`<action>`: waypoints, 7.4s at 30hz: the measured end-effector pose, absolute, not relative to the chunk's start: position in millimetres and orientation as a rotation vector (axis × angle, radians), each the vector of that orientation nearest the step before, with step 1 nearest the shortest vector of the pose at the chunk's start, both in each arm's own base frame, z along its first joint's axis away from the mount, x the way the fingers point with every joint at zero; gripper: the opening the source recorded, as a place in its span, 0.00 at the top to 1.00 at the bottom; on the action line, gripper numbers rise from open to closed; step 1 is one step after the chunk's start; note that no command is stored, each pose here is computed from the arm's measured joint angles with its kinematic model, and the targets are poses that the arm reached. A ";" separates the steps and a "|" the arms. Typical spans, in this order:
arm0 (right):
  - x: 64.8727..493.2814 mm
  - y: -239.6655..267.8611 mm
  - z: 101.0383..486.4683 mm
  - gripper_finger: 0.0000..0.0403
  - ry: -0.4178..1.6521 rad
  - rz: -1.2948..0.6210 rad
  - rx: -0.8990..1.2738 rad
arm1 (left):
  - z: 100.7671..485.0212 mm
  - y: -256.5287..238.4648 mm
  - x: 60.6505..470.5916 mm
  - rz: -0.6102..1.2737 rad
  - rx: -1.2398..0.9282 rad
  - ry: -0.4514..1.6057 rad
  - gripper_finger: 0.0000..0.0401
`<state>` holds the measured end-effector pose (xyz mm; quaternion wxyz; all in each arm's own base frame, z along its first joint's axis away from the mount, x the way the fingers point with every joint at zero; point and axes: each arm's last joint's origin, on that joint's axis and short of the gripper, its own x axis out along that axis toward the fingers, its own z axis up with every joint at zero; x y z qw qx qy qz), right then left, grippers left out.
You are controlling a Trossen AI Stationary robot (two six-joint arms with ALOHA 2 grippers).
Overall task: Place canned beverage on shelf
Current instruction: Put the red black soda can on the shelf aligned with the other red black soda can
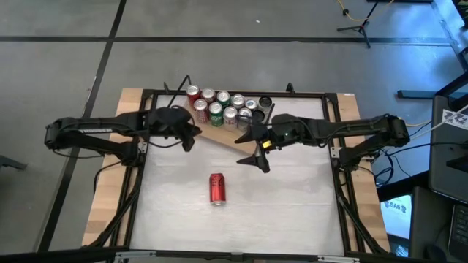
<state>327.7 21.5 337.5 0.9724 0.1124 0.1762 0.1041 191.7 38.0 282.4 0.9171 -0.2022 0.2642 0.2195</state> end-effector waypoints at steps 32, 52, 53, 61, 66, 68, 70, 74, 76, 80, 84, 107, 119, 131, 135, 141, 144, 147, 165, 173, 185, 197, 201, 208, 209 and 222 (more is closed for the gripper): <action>321.4 72.2 335.2 0.08 0.377 0.230 0.208 | 262.1 -4.9 223.9 0.119 -0.749 0.700 0.58; 320.9 72.2 333.8 0.08 0.392 0.231 0.206 | 246.6 -6.2 244.8 0.368 -1.042 0.628 0.47; 320.9 72.2 334.0 0.08 0.390 0.231 0.207 | 245.7 -6.6 245.1 0.381 -1.073 0.630 0.47; 320.8 72.3 333.8 0.08 0.392 0.231 0.206 | 246.9 -19.3 245.5 0.326 -1.136 0.651 0.47; 320.8 72.3 333.8 0.08 0.392 0.231 0.206 | 243.1 -39.2 245.7 0.364 -1.196 0.654 0.40; 320.9 72.2 333.8 0.08 0.392 0.231 0.206 | 241.0 -46.0 246.9 0.386 -1.219 0.640 0.36; 320.8 72.3 333.9 0.08 0.392 0.231 0.206 | 239.0 -53.2 246.7 0.389 -1.244 0.652 0.30; 320.8 72.3 333.9 0.08 0.392 0.232 0.206 | 233.5 -64.7 251.9 0.413 -1.313 0.631 0.16; 320.8 72.2 333.7 0.08 0.394 0.231 0.206 | 228.6 -69.9 256.1 0.425 -1.353 0.629 0.09; 320.8 72.3 333.8 0.08 0.392 0.232 0.206 | 216.3 -82.2 263.5 0.430 -1.399 0.655 0.02; 320.8 72.3 333.8 0.08 0.392 0.232 0.206 | 202.7 -89.8 269.4 0.467 -1.435 0.680 0.02; 320.8 72.2 334.1 0.08 0.390 0.232 0.206 | 154.6 -97.7 287.3 0.615 -1.466 0.725 0.00; 320.8 72.2 334.1 0.08 0.391 0.231 0.206 | 154.2 -96.1 287.6 0.628 -1.461 0.711 0.00; 320.7 72.2 334.1 0.08 0.391 0.232 0.206 | 143.4 -91.0 289.5 0.720 -1.479 0.697 0.00; 320.7 72.1 334.1 0.08 0.391 0.232 0.206 | 143.3 -86.7 291.3 0.726 -1.491 0.691 0.02; 320.7 72.2 334.1 0.08 0.391 0.232 0.206 | 143.1 -83.6 292.3 0.727 -1.531 0.715 0.12; 320.7 72.2 334.2 0.08 0.390 0.232 0.206 | 143.1 -83.7 292.3 0.726 -1.532 0.717 0.19; 320.7 72.2 334.2 0.08 0.390 0.232 0.206 | 143.1 -83.7 292.3 0.725 -1.532 0.717 0.25; 320.7 72.2 334.2 0.08 0.390 0.232 0.207 | 148.2 -80.7 296.1 0.711 -1.222 0.511 0.30; 320.7 72.3 334.2 0.08 0.390 0.232 0.207 | 152.9 -77.6 296.9 0.730 -0.799 0.406 0.30; 320.7 72.2 334.2 0.08 0.390 0.232 0.206 | 157.7 -84.8 288.4 0.828 -0.109 0.375 0.30; 320.7 72.2 334.1 0.08 0.391 0.232 0.206 | 139.3 -87.4 292.5 0.956 -0.107 0.258 0.28; 320.7 72.3 334.1 0.08 0.391 0.232 0.207 | 125.0 -93.1 298.1 0.991 -0.074 0.200 0.28; 320.7 72.2 334.1 0.08 0.391 0.232 0.206 | 108.8 -94.7 301.8 1.014 -0.062 0.179 0.28; 320.7 72.3 334.1 0.08 0.391 0.232 0.206 | 108.9 -94.7 301.9 1.016 -0.063 0.176 0.28; 320.7 72.3 334.2 0.08 0.390 0.232 0.206 | 108.5 -93.3 304.5 0.976 -0.095 0.215 0.28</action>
